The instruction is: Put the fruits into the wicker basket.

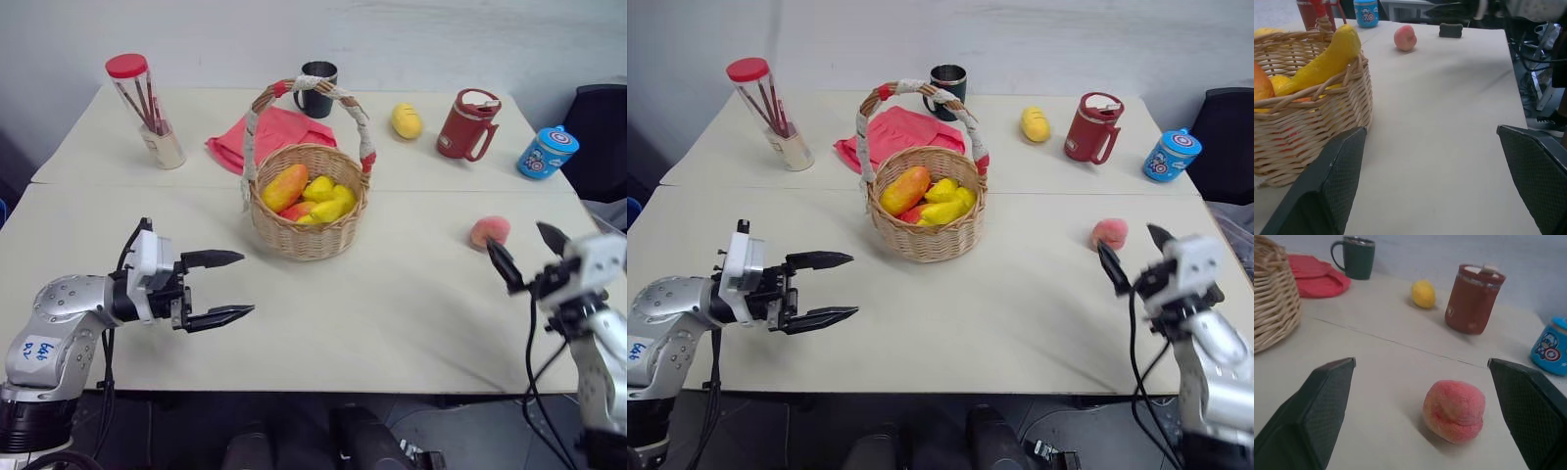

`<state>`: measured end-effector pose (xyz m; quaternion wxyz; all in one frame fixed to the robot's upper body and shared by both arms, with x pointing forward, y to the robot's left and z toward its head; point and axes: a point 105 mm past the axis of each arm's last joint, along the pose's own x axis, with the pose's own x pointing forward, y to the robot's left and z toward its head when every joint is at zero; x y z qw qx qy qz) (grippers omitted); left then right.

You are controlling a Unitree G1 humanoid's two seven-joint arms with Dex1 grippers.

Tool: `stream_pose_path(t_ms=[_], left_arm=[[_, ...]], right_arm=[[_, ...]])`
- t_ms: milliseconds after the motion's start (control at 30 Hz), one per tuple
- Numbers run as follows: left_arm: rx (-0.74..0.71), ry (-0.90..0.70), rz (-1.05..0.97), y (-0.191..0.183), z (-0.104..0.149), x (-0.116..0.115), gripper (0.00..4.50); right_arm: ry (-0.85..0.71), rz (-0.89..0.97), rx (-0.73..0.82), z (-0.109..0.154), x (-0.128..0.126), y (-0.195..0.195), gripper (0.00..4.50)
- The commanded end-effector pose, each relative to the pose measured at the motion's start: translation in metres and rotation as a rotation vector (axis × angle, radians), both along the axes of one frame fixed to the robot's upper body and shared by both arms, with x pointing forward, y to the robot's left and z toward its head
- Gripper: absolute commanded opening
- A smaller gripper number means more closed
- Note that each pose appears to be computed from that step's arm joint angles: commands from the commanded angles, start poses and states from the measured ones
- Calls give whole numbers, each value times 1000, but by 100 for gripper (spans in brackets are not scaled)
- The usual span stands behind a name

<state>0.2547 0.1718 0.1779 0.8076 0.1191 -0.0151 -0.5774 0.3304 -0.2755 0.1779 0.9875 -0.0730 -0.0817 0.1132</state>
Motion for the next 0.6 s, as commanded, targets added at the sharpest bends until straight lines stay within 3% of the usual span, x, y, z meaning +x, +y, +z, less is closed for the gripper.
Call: stream_pose_path(t_ms=[33,200,433,533,600], left_arm=[[1,-89,-2,-10,7,-5,447],[-24,-89,1,-20,6,-7,447],[-26,-94,31,-18,7,-8,447],[-18,-93,45,-15,6,-9,450],[-12,-96,54,-13,6,-8,450]], right_arm=[[132,-19,-43,-5,30,-6,450],[272,-155,-71,-11,69,-32,450],[349,-242,-20,-21,80,-48,450],[367,-211,4,-26,80,-43,384],[372,-176,1,-24,77,-37,316]])
